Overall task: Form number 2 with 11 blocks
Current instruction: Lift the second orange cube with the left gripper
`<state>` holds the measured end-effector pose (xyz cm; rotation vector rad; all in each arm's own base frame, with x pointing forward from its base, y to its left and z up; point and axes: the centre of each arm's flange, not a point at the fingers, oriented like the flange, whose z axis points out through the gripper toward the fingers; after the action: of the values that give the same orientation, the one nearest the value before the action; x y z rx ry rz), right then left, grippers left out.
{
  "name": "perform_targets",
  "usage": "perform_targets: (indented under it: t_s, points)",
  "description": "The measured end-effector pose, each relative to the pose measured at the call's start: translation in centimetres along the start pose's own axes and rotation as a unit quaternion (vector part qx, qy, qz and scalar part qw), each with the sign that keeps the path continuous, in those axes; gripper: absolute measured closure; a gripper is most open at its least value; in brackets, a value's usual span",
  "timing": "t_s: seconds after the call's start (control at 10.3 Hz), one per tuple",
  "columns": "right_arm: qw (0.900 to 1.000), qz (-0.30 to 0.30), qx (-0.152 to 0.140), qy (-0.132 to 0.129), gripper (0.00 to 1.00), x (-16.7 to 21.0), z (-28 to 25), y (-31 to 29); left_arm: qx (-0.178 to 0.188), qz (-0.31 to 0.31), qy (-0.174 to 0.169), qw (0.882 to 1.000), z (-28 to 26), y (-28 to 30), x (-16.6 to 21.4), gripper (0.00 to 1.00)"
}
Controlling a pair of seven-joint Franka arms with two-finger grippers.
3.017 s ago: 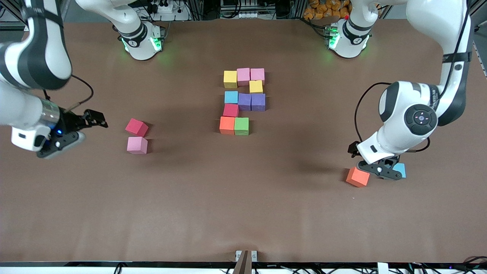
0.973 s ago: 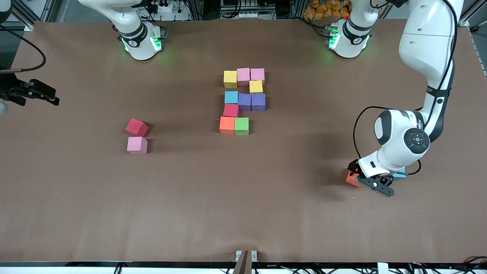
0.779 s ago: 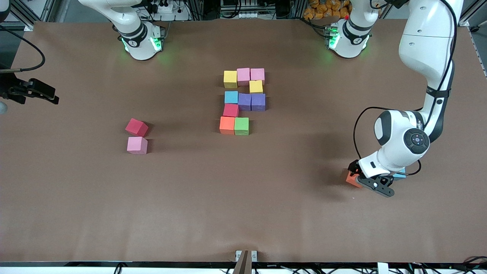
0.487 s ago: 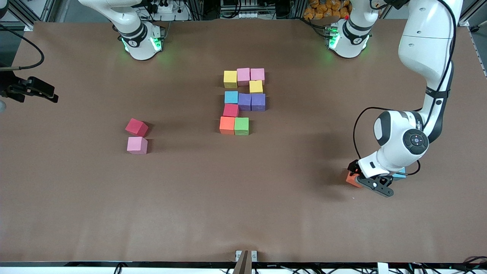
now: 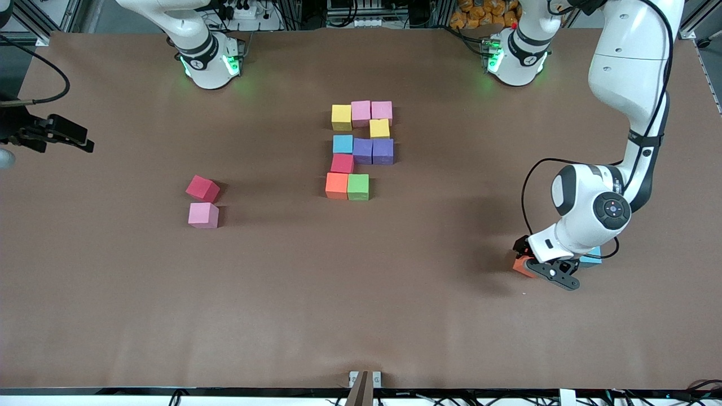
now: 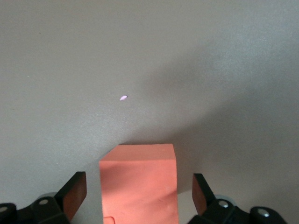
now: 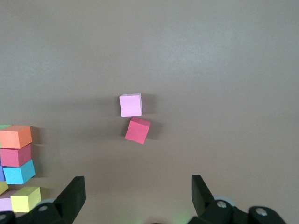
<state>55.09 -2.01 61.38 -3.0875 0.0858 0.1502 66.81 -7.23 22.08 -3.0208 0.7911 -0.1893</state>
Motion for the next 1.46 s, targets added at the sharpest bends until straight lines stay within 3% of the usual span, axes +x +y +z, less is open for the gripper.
perform_targets:
  t_s: [0.39, 0.58, 0.78, 1.07, 1.46]
  points:
    - [1.000, 0.010, 0.001, -0.004, 0.00, -0.3, -0.5, -1.3, -0.002, 0.008, -0.009, 1.000, 1.0, 0.4, -0.3, 0.01]
    - [1.000, 0.010, 0.002, -0.001, 0.00, -0.3, -0.7, -1.4, -0.003, 0.009, -0.011, 1.000, 1.3, 0.4, -0.4, 0.11]
    - [1.000, 0.010, 0.002, 0.005, 0.00, -0.3, -1.4, -1.3, -0.002, 0.011, -0.010, 1.000, 1.1, 0.4, -0.3, 0.38]
    - [1.000, 0.012, 0.002, -0.005, 0.00, -0.9, -2.3, -1.0, -0.004, 0.017, -0.014, 1.000, 0.7, 0.8, -0.1, 0.39]
    - [1.000, 0.005, 0.001, -0.007, 0.00, -1.1, -2.6, -2.1, -0.014, 0.105, -0.009, 0.994, -5.0, 7.3, 2.4, 0.41]
